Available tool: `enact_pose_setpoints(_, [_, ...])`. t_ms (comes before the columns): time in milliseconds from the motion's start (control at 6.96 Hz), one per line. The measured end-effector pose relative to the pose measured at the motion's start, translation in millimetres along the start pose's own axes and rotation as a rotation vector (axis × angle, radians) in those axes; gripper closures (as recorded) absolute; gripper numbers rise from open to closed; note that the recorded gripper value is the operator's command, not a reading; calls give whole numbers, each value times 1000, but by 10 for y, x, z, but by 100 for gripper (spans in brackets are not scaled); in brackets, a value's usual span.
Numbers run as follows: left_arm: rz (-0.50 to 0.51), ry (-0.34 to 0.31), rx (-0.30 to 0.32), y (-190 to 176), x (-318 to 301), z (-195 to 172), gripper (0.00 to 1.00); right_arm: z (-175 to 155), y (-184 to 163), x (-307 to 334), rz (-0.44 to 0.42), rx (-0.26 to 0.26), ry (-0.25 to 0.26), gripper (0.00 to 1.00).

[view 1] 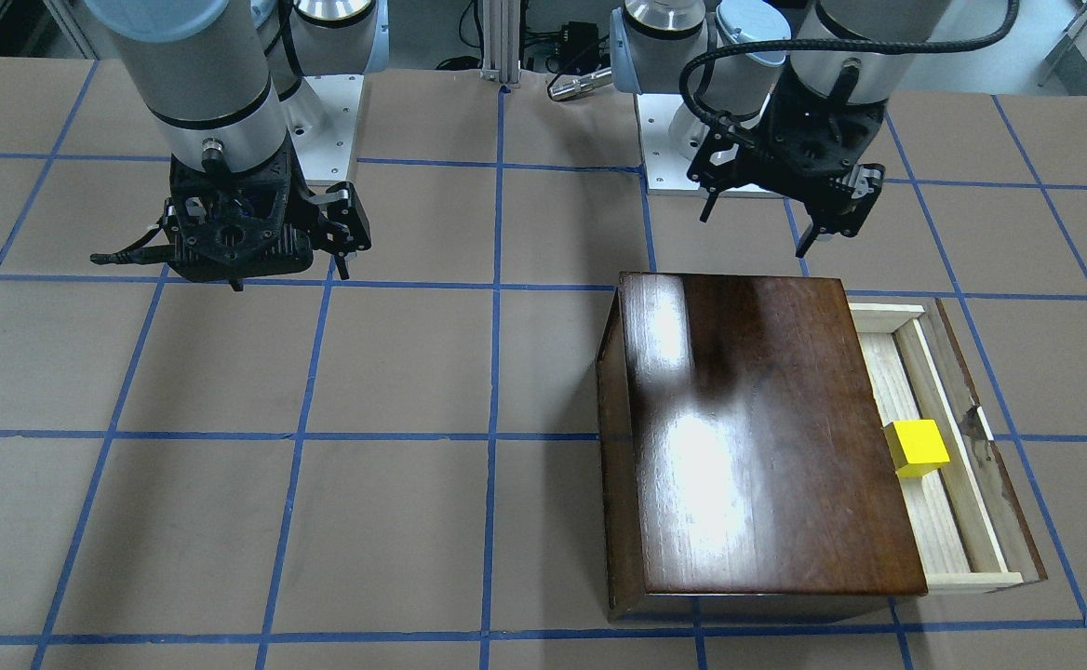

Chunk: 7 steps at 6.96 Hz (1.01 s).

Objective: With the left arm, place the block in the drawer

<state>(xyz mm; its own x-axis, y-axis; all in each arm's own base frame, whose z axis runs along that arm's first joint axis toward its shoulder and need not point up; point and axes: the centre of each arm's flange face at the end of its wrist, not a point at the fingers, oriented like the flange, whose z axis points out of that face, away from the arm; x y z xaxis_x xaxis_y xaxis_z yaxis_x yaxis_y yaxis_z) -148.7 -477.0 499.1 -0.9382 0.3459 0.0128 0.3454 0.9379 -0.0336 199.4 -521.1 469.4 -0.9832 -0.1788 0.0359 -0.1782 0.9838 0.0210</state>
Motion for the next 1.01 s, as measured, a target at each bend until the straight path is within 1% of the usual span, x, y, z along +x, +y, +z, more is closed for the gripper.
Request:
enact_pose_setpoints(144, [-110,-6,2,-16,190,11,0,0,0,0,1,0,0,0])
enact_pose_setpoints(431, [-257,-34,36,-32,292,-22,0,0,0,1,0,0,1,0])
enact_pose_setpoints(574, [-298,-49,50,-24,280,-51,0,0,0,1,0,0,1,0])
enact_pose_setpoints(1005, [-322,-55,54,-30,245,-50,0,0,0,1,0,0,1,0])
